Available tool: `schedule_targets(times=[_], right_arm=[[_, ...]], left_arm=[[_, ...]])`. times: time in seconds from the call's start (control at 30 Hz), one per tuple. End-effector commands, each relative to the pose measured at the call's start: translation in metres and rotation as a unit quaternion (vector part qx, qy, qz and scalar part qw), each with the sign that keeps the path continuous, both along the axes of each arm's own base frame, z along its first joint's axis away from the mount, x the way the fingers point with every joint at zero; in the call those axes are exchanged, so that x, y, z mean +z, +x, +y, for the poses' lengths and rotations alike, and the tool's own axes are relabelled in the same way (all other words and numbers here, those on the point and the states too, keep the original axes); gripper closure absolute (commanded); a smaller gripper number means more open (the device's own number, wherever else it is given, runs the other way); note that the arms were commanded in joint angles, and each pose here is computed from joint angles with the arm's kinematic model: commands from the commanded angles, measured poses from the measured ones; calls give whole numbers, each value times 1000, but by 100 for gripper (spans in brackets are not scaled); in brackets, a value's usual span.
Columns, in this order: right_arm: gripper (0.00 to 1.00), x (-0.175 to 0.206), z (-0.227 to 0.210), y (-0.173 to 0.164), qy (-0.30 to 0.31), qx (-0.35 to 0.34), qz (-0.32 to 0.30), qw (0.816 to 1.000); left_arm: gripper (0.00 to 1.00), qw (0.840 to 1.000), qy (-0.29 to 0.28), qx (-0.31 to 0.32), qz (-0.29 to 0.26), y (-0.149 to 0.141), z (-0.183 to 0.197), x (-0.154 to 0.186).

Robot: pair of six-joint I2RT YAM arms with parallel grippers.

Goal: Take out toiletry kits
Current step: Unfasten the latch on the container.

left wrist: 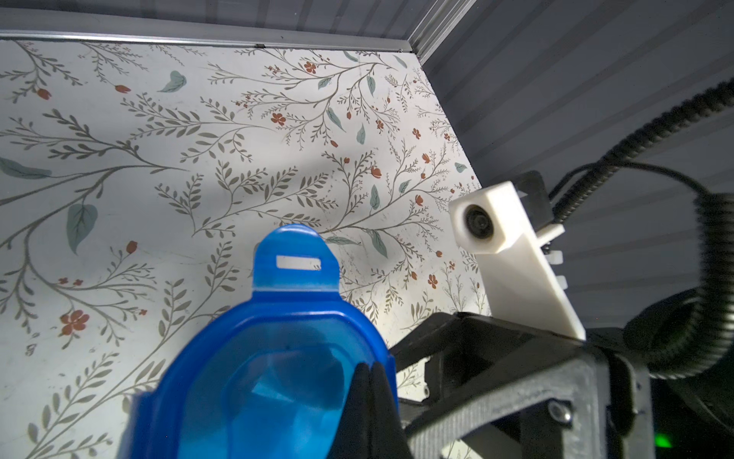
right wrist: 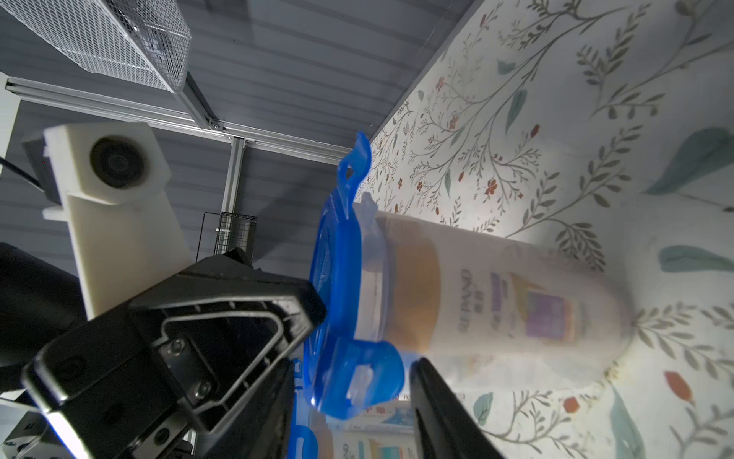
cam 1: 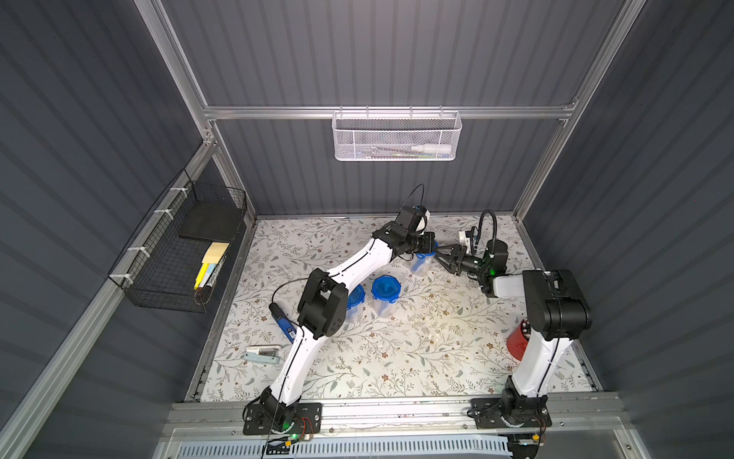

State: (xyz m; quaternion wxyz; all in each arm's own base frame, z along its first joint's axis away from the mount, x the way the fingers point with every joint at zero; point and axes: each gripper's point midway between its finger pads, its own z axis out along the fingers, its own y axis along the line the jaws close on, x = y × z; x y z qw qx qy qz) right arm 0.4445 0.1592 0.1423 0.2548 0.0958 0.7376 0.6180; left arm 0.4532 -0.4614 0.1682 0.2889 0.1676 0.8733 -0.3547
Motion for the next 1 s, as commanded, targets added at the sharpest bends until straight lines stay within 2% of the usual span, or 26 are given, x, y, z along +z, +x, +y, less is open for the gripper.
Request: schedule_targets(times=[0.0,0.53,0.97], right_arm=[[51,22,3,7,22,5,-40,999],[60,51,4,-5,61,12,-90,994],[62,55,-2,-13,61,10,-91,994]], left_arm=[[100,969,174,30,175,-42,63,-150],[100,963,181,33,197,-54,71,-171],[100,958,183,36,218,-65,76,-187]])
